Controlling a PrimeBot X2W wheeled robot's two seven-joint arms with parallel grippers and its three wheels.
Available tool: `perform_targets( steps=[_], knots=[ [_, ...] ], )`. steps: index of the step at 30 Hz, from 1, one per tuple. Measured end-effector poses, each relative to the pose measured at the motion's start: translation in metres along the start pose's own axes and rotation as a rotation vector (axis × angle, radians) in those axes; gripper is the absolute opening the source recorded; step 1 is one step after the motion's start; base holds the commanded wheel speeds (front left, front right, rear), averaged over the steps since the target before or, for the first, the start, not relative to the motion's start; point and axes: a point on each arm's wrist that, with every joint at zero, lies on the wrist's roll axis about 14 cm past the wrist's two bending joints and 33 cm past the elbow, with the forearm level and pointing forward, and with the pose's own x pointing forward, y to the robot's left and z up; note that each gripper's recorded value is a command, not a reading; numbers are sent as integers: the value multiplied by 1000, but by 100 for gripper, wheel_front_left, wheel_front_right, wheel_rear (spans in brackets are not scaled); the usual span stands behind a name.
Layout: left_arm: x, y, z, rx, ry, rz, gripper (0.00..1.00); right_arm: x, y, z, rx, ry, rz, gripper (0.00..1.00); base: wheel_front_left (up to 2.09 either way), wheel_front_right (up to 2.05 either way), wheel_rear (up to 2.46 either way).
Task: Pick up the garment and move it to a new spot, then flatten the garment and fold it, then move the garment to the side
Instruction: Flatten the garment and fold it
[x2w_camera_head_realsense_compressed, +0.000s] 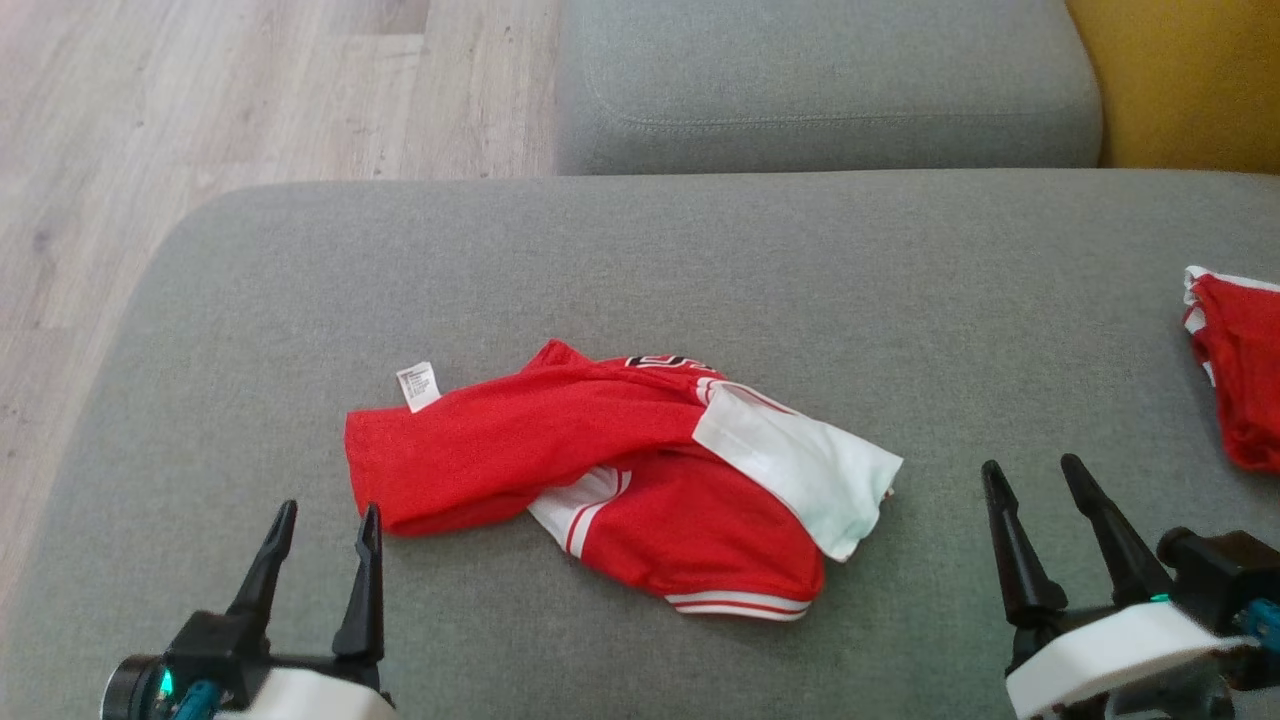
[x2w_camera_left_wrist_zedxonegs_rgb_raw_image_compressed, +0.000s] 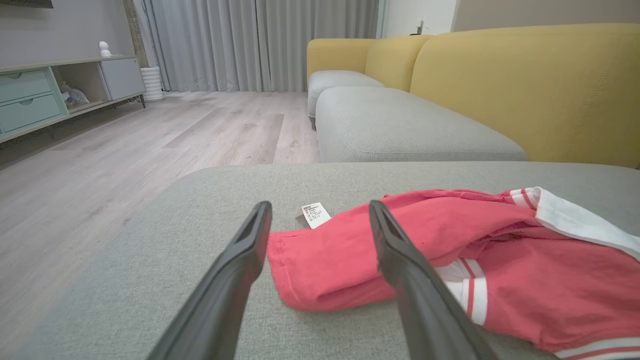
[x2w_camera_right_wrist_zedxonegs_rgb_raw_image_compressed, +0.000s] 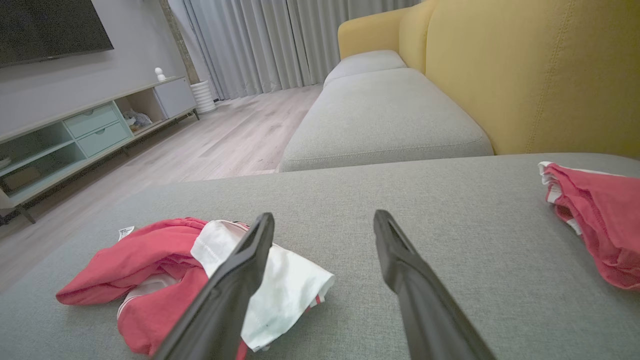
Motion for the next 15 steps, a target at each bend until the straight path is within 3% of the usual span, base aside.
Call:
perform_targets(
  steps=[5, 11, 15],
  knots=[
    [8, -2, -15, 15, 74, -29, 100, 5, -1, -4, 3, 17, -1, 100, 0, 0, 0],
    [56, 5, -12, 19, 135, -62, 100, 17, -4, -14, 11, 58, -3, 100, 0, 0, 0],
    [89, 17, -29, 12, 260, -67, 100, 35, -4, -18, 17, 74, 5, 100, 0, 0, 0]
  ],
)
